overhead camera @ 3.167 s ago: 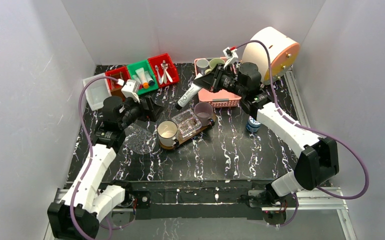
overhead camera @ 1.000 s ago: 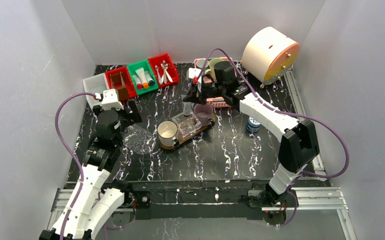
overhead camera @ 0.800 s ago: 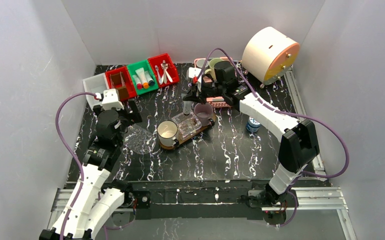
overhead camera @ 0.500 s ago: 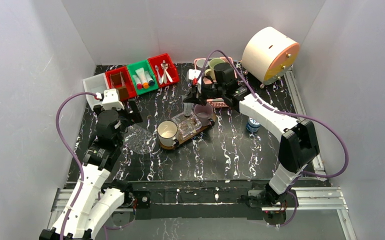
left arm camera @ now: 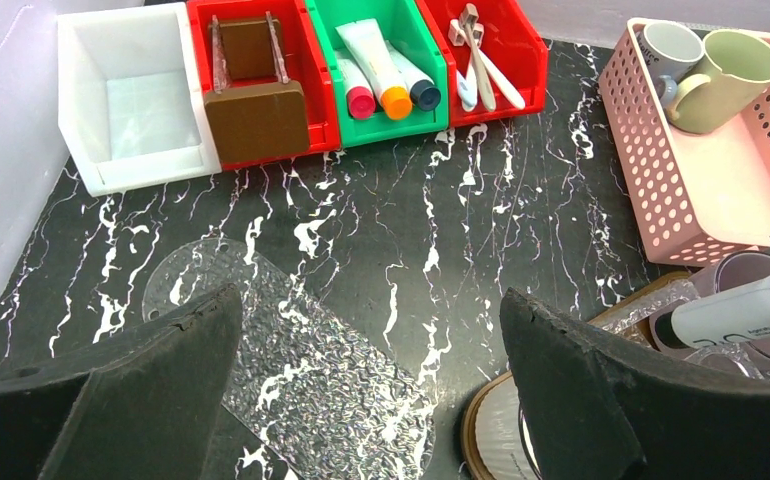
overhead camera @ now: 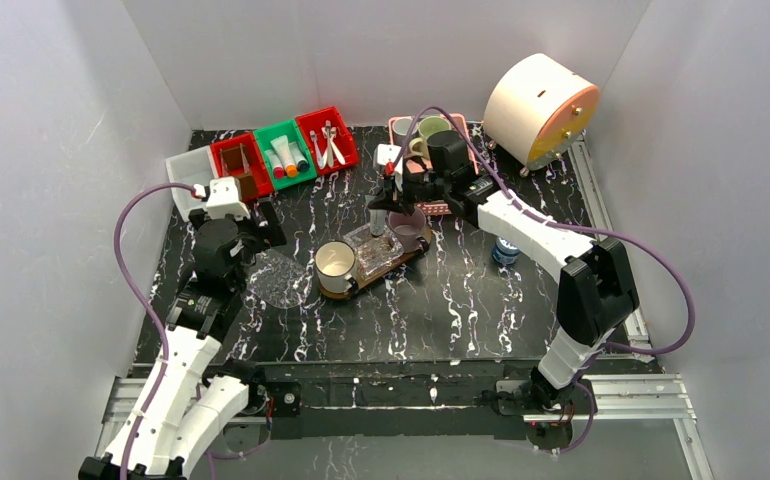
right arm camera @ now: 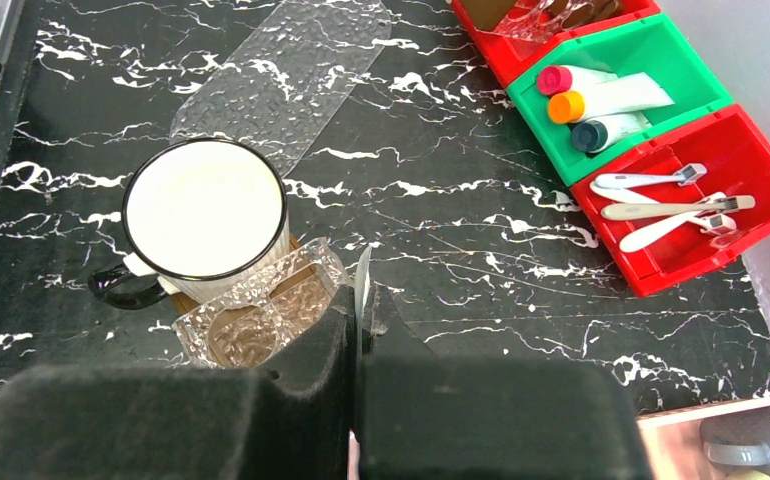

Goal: Prepare toiletry sets of a toothbrush and toothpaste on the tray
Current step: Place the toothpaste holder on the tray.

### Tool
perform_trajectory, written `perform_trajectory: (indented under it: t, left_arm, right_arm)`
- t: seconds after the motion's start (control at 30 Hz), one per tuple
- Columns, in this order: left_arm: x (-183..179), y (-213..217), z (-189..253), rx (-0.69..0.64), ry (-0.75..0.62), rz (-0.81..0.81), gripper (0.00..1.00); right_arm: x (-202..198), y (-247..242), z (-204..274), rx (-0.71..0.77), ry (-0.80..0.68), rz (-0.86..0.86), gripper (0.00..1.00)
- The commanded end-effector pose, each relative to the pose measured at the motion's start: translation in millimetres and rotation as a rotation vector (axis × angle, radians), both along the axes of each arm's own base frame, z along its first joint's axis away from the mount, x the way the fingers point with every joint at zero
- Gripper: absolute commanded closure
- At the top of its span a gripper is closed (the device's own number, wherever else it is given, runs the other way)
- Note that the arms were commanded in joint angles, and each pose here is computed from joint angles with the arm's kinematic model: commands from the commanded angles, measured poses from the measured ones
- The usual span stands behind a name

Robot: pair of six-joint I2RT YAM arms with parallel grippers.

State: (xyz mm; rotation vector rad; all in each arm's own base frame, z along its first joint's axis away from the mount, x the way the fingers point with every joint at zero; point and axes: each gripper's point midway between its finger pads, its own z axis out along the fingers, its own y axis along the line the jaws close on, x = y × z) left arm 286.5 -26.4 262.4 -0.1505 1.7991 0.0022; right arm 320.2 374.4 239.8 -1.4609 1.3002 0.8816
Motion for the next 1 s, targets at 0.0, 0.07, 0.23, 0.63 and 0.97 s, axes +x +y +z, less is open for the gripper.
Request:
perform_trajectory:
  t: [0.0,0.07,0.23,0.63,0.97]
  left_arm:
    - [1,-2,-4,0.011,0.004,-0.010,0.02]
    - [1,-2,-4,0.011,0.005,-0.011,0.02]
    - [2,-3,-6,0.011,0.010,-0.015,0.02]
    - [3,-4,-7,0.012,0.014,-0.024,0.02]
    - [3,-5,-8,0.012,0.019,-0.028,0.02]
  right_arm:
    - [6,6,18,0.052,-0.090,0.011,0.99]
    - [6,6,14,0.051,-0.091,0.015,0.99]
    - [6,8,4,0.041,-0.085,0.015,0.99]
    - [6,9,-19,0.002,-0.080,0.020,0.99]
    - [8,8,-32,-0.010,-0.082,0.010,0.97]
